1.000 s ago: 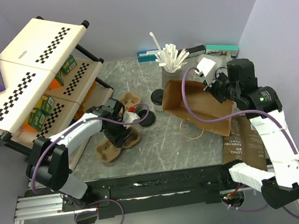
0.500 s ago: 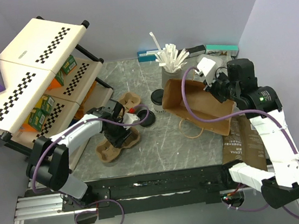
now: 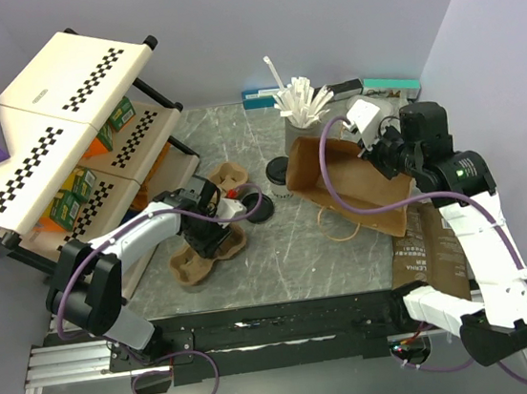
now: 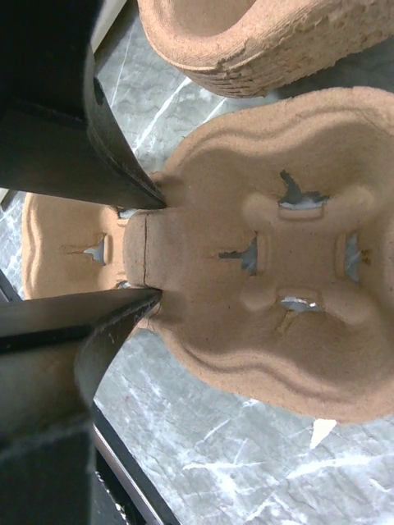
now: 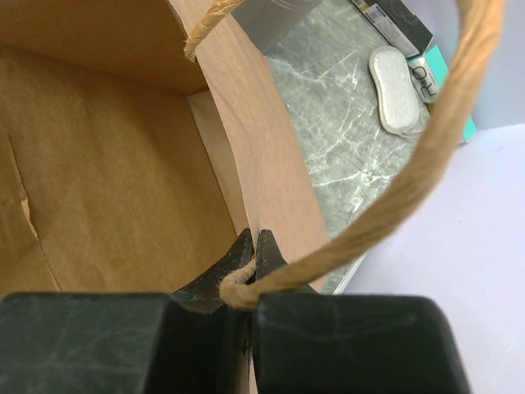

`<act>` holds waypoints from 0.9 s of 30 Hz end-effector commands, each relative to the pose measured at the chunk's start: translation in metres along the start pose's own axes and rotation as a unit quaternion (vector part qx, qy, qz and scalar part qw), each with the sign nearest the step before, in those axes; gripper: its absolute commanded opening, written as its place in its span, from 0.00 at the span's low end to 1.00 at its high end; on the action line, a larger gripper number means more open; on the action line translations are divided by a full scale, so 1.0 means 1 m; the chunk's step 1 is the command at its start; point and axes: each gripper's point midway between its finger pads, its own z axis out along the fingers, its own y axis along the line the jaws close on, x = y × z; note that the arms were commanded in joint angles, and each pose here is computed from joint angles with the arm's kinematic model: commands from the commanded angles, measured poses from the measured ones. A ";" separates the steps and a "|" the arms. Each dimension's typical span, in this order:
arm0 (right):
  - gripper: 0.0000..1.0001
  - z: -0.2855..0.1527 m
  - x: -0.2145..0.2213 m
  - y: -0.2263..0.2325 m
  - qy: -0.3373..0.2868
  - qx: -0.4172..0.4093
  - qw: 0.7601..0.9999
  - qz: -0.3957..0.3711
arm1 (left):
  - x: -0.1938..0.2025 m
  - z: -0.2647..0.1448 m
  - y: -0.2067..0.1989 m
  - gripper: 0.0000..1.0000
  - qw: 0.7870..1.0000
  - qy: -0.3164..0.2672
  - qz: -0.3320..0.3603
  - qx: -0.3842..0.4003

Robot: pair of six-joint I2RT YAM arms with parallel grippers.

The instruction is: Pack the takeout coffee

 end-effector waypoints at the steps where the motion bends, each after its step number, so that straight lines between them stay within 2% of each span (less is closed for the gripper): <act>1: 0.00 -0.004 -0.015 -0.013 -0.023 0.023 0.999 0.002 | -0.002 -0.001 0.004 0.44 1.000 -0.009 -0.014 -0.016; 6: 0.00 -0.004 -0.015 -0.013 -0.021 0.021 1.000 0.000 | 0.002 -0.008 -0.001 0.41 1.000 -0.011 -0.010 -0.007; 11: 0.00 -0.002 -0.008 -0.008 -0.011 0.013 1.000 0.000 | 0.008 -0.022 -0.013 0.32 1.000 -0.026 0.004 0.009; 13: 0.00 -0.001 -0.005 -0.005 -0.009 0.009 1.000 0.002 | 0.014 -0.025 -0.018 0.24 0.999 -0.027 0.011 0.016; 16: 0.00 0.001 -0.004 -0.003 -0.004 0.003 1.000 0.005 | 0.020 -0.026 -0.025 0.22 0.999 -0.029 0.012 0.027; 19: 0.00 -0.003 -0.004 -0.002 -0.001 0.000 1.000 0.007 | 0.017 -0.036 -0.033 0.13 0.998 -0.044 0.022 0.043; 20: 0.00 -0.004 -0.003 -0.001 0.000 -0.002 1.000 0.006 | 0.015 -0.040 -0.036 0.12 0.997 -0.053 0.028 0.050; 22: 0.00 -0.009 0.000 0.005 0.005 -0.015 1.000 0.008 | 0.002 -0.058 -0.041 0.01 0.993 -0.091 0.040 0.057; 27: 0.00 -0.015 0.011 0.020 0.015 -0.041 0.999 0.015 | -0.034 -0.118 -0.050 0.01 0.976 -0.192 0.092 0.055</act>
